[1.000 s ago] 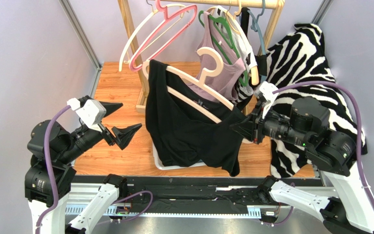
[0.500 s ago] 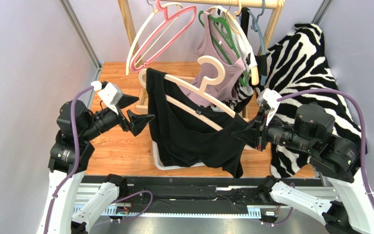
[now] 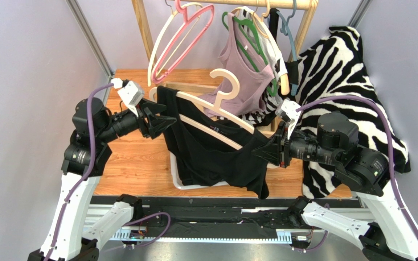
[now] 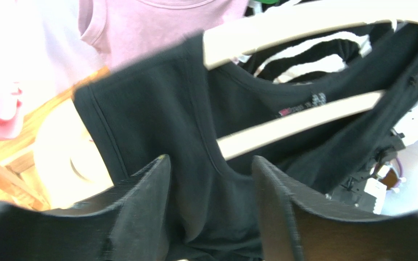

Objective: Remove the tank top from the hanger

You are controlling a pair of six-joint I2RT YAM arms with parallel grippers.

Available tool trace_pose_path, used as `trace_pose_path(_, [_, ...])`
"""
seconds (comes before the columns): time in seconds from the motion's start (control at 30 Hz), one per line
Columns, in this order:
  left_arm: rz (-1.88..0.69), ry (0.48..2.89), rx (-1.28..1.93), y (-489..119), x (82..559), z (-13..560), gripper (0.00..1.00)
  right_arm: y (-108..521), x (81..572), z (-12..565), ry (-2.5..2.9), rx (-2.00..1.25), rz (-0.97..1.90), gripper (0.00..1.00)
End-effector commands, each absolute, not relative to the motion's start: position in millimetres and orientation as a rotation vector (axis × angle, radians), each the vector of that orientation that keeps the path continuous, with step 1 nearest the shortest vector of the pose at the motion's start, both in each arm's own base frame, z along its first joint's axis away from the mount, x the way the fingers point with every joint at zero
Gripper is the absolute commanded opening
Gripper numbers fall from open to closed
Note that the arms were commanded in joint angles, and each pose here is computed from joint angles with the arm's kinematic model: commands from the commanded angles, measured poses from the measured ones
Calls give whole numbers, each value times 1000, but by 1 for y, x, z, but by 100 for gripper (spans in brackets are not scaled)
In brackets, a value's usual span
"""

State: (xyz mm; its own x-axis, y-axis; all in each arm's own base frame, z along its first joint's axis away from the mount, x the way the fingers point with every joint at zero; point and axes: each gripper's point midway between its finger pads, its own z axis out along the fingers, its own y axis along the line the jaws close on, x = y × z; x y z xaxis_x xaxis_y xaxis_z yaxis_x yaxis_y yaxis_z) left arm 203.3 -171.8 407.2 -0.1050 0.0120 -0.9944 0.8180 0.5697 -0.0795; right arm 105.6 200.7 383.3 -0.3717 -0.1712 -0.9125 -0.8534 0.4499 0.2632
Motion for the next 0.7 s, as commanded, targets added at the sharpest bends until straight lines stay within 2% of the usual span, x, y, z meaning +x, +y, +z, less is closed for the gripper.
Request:
trace_pose_path(0.0, [-743, 1485, 727, -171, 218, 426, 46, 210, 101, 408, 1696, -870, 1045, 0])
trace_pose_path(0.07, [-727, 1502, 730, -171, 225, 422, 30, 210, 101, 407, 1697, -870, 1045, 0])
trace_pose_path(0.1, [-730, 1505, 728, -171, 226, 422, 14, 209, 101, 406, 1702, -869, 1045, 0])
trace_pose_path(0.17, [-745, 1497, 723, -172, 222, 426, 1, 208, 100, 404, 1712, -868, 1042, 0])
trace_pose_path(0.47, [-729, 1420, 714, -164, 194, 463, 0, 197, 100, 388, 1781, -862, 984, 0])
trace_pose_path(0.67, [-615, 1400, 642, -145, 191, 482, 0, 171, 88, 377, 1829, -840, 908, 0])
